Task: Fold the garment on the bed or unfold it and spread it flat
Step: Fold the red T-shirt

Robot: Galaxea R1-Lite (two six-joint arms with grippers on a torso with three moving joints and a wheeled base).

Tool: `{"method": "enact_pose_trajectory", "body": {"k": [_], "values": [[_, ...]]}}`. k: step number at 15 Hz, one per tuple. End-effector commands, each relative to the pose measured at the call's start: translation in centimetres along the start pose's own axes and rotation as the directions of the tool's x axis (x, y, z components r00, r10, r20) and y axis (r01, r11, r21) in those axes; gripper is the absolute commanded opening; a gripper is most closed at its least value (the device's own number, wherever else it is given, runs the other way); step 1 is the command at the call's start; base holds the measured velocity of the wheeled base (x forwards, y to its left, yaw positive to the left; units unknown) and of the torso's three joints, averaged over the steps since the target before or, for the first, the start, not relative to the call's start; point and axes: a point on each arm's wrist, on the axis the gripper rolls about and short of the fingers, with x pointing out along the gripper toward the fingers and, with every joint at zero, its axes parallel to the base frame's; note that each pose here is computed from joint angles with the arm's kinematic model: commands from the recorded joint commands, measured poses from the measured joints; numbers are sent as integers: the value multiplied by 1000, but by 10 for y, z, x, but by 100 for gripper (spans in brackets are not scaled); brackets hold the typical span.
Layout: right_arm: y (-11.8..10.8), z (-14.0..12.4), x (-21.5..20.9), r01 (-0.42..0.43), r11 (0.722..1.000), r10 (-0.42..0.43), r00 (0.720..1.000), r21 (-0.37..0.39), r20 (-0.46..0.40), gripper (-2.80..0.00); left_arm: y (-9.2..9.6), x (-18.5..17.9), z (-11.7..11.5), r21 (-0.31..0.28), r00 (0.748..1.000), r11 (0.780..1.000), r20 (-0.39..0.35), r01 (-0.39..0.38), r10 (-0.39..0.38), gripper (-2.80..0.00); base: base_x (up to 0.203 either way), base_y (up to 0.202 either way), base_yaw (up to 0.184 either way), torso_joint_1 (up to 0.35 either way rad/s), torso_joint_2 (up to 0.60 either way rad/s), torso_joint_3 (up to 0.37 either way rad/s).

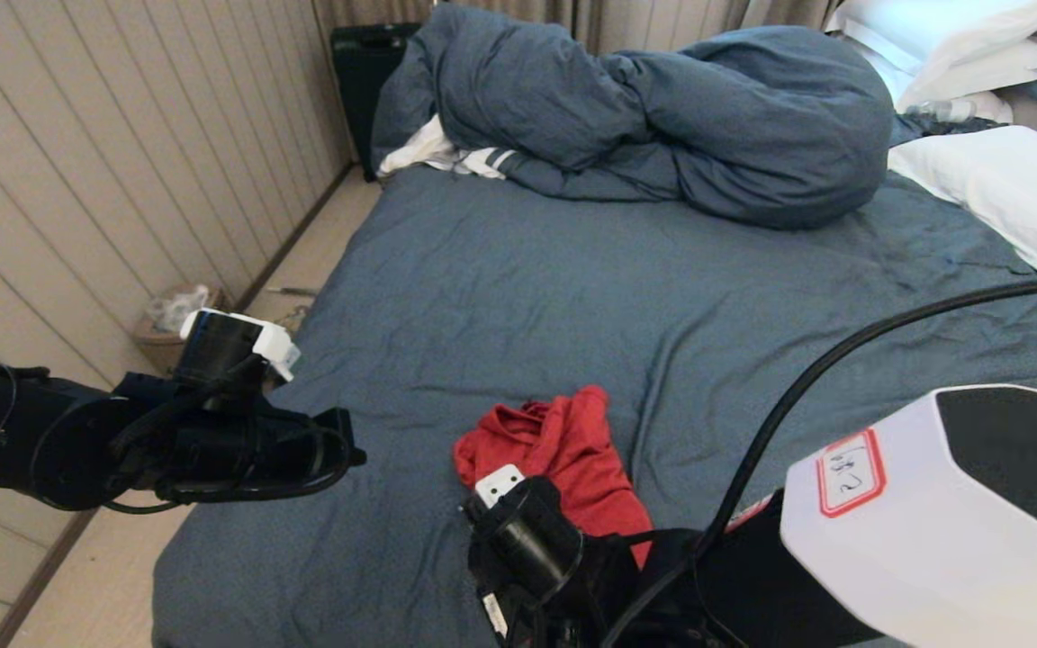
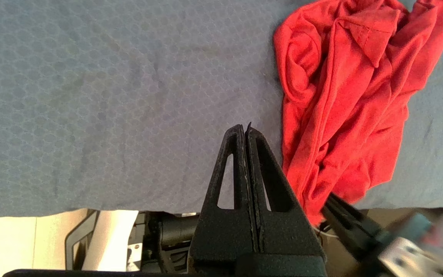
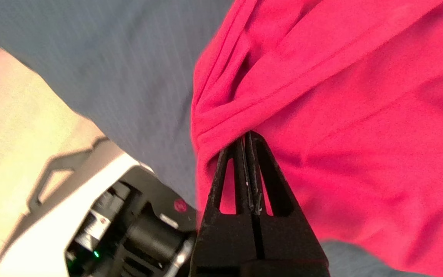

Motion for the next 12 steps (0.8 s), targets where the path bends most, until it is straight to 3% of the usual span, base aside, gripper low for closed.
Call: {"method": "enact_pose_trajectory", "body": {"k": [1,5,8,10,12], "values": [[-8,16,-15,-3,999,2,998,32,57,-280,0,0,0,-3,1000,1000,1,1,-1,-280,0,0,0,0,0,0],[-48,38,-58,22,992,-41,987,122,155,-280,-18,-8,15,25,997,998,60,50,-52,-280,0,0,0,0,0,0],[-99,32,-74,109,970,-143,979,219,145,-280,-71,-1,1,131,992,984,0,124,-125,-280,0,0,0,0,0,0],[-125,20,-80,101,959,-135,985,263,111,-280,-109,15,-21,212,992,970,-66,117,-105,-280,0,0,0,0,0,0],[-135,10,-71,96,952,-119,991,291,61,-280,-133,38,-46,287,991,954,-121,91,-58,-280,0,0,0,0,0,0]]}}
